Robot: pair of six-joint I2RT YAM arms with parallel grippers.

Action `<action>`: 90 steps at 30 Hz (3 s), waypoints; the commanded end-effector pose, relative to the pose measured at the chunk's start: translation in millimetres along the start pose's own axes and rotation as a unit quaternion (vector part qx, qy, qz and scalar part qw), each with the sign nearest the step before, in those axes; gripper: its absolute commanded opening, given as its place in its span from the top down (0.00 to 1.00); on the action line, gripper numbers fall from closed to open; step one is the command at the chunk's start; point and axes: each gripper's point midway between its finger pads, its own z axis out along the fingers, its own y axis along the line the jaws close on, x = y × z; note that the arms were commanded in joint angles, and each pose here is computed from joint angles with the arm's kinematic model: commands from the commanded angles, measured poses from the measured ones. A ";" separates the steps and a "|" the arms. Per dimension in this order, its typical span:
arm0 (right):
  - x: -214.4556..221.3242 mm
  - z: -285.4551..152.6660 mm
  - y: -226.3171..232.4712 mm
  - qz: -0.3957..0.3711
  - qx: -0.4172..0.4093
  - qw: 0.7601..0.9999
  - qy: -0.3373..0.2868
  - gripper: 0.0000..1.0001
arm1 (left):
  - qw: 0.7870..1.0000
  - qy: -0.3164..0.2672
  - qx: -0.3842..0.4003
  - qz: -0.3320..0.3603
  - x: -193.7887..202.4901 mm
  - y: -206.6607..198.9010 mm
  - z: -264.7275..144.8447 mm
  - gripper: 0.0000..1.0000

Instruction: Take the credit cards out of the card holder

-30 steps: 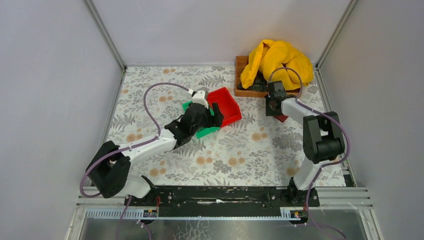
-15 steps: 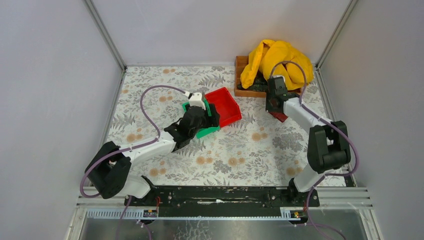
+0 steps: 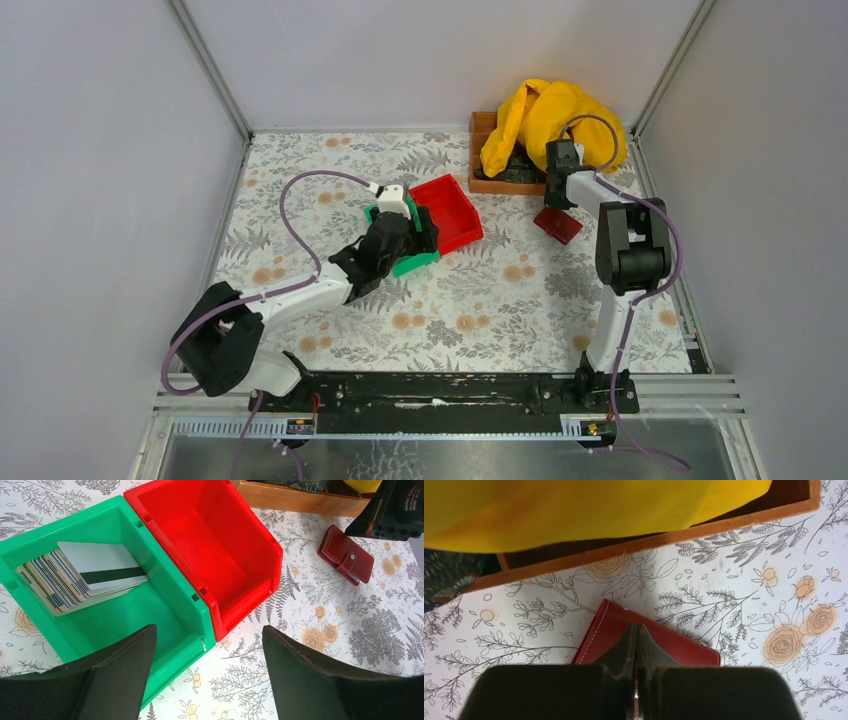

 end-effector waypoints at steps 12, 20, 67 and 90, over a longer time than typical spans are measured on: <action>12.4 6.8 1.2 -0.021 0.000 0.999 0.034 0.93 | 0.999 -0.033 0.021 -0.007 -18.0 -10.2 -4.2 0.16; 48.6 -33.4 17.7 -0.038 -0.081 0.994 0.065 0.81 | 1.000 -0.006 0.018 -0.012 0.1 -9.2 5.0 0.17; 86.1 -97.9 29.0 0.068 -0.132 0.988 -0.030 0.64 | 0.996 -0.006 0.087 0.036 12.6 -45.3 -13.5 0.00; 162.6 -131.7 95.3 -0.002 -0.284 0.958 0.025 0.78 | 0.990 0.027 0.133 0.049 31.5 -64.3 -14.0 0.00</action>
